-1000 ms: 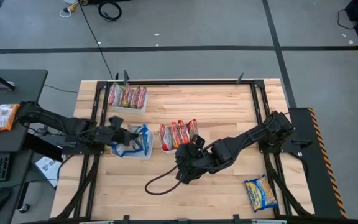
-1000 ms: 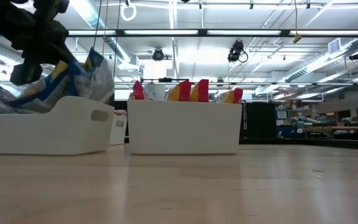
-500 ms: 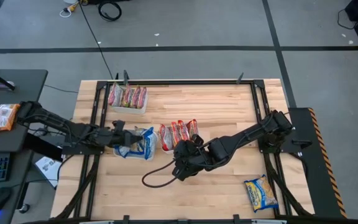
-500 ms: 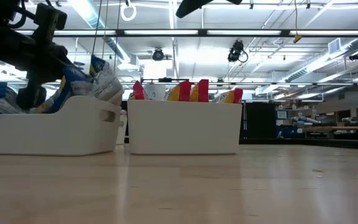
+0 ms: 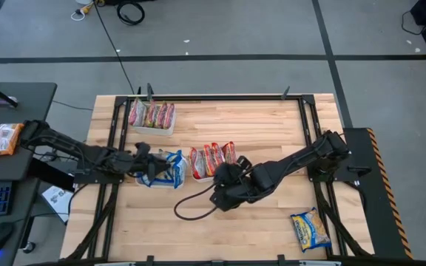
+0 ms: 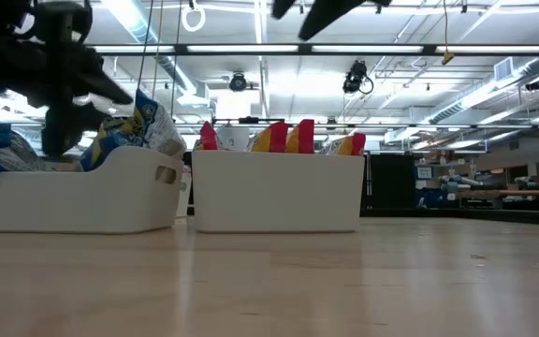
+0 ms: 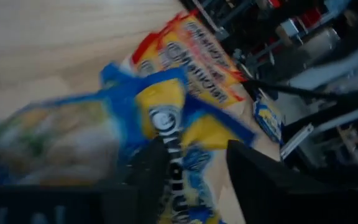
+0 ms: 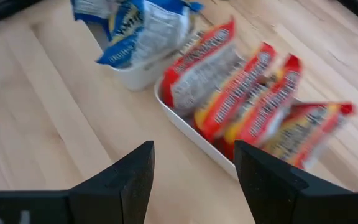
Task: Sort Maruchan noodles
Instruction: Adjust the blue noodle packs in the bottom white bin
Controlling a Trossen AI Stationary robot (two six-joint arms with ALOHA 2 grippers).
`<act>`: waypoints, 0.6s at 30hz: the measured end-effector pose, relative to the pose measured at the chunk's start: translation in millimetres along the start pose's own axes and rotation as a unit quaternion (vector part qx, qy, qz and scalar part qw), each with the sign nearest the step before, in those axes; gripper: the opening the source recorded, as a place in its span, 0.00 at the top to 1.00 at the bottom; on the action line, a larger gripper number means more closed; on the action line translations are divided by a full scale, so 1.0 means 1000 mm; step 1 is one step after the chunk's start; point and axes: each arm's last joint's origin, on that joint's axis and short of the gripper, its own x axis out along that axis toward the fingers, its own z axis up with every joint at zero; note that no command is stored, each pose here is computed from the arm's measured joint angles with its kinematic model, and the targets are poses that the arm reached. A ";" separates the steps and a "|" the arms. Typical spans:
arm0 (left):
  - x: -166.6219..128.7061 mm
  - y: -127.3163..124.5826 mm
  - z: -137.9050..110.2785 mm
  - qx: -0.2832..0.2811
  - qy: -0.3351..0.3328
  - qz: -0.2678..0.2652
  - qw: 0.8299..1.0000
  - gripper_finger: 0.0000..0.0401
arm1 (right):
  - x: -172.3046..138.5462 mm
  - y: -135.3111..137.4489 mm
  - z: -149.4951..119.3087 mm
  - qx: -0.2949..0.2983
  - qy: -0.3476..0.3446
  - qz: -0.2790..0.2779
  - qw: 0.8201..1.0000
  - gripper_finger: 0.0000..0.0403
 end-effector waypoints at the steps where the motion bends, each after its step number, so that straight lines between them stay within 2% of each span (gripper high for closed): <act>1: -0.001 -0.005 0.003 0.017 0.001 -0.003 1.000 0.54 | -0.004 -0.003 -0.001 0.002 0.005 -0.004 1.000 0.44; 4: -0.007 -0.024 0.019 0.062 0.024 0.029 0.997 0.47 | -0.013 -0.009 -0.004 0.004 0.028 -0.009 1.000 0.44; 7: -0.025 -0.041 0.039 0.077 0.077 0.115 0.987 0.46 | -0.018 -0.013 -0.004 0.009 0.045 -0.007 0.999 0.44; 11: -0.056 -0.048 0.061 0.028 0.139 0.261 0.955 0.46 | -0.021 -0.014 -0.004 0.022 0.053 -0.001 0.998 0.44; 14: -0.067 -0.051 0.066 0.005 0.169 0.313 0.935 0.46 | -0.021 -0.014 -0.004 0.024 0.054 0.002 0.998 0.44; 18: -0.061 -0.046 0.057 -0.040 0.210 0.355 0.910 0.46 | -0.020 -0.014 -0.004 0.021 0.054 0.002 0.998 0.44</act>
